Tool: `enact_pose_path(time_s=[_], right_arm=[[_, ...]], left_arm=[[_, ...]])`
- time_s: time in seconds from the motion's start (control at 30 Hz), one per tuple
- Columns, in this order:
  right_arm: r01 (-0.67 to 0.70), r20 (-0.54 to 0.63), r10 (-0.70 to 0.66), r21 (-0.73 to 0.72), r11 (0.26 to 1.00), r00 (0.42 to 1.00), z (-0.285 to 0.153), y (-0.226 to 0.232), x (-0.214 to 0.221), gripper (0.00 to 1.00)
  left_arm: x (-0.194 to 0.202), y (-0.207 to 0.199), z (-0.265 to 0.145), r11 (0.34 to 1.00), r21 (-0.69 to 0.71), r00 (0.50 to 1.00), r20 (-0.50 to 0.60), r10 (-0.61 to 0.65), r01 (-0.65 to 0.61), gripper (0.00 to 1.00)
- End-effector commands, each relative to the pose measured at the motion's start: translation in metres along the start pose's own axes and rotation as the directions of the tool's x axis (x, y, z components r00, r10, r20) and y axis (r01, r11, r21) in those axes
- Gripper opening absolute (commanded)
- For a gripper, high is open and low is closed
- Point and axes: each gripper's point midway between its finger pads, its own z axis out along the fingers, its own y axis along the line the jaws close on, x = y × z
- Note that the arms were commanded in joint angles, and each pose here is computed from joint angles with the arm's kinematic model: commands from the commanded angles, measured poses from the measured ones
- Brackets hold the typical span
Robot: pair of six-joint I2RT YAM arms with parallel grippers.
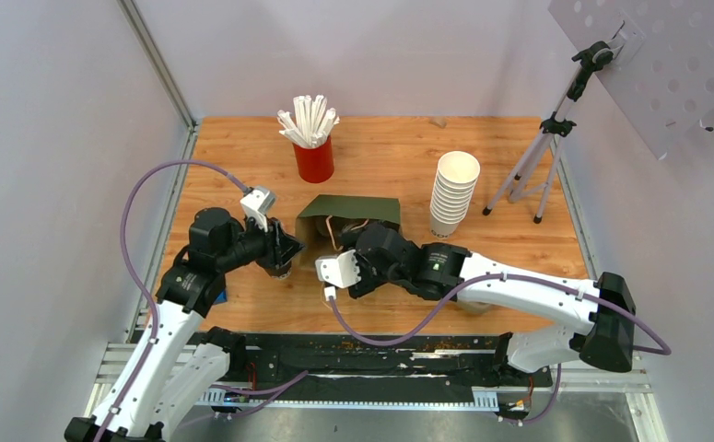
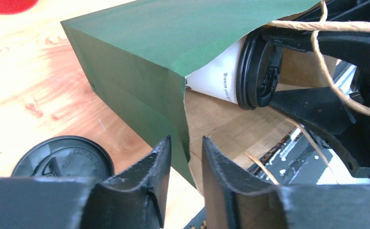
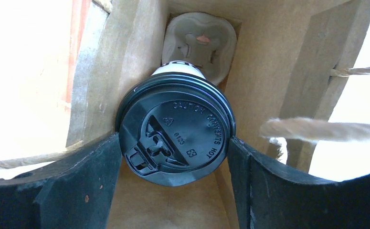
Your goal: Pack the takeout coffee
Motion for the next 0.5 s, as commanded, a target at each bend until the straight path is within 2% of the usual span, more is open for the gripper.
enact_pose_path(time_s=[0.0, 0.07, 0.2, 0.3, 0.47], right_arm=[[0.001, 0.024, -0.004, 0.108, 0.994, 1.0, -0.011, -0.037, -0.015, 0.75], [0.009, 0.027, -0.012, 0.11, 0.994, 1.0, -0.012, -0.041, -0.018, 0.75], [0.008, 0.035, -0.011, 0.108, 0.994, 0.999, -0.007, -0.045, -0.023, 0.75], [0.01, 0.032, -0.013, 0.106, 0.994, 0.999, 0.001, -0.047, -0.022, 0.74], [-0.005, 0.011, 0.004, 0.106, 0.994, 1.0, 0.011, -0.05, -0.011, 0.74]], left_arm=[[-0.008, -0.003, 0.004, 0.999, 0.026, 0.999, 0.038, 0.036, -0.037, 0.28], [-0.007, -0.004, 0.005, 0.998, 0.04, 0.998, 0.035, 0.048, -0.049, 0.17], [-0.005, -0.006, 0.005, 0.995, 0.061, 0.997, 0.033, 0.074, -0.076, 0.04], [-0.004, -0.008, 0.005, 0.992, 0.079, 0.995, 0.028, 0.096, -0.098, 0.0], [-0.005, -0.011, 0.005, 0.989, 0.096, 0.994, 0.028, 0.106, -0.108, 0.0]])
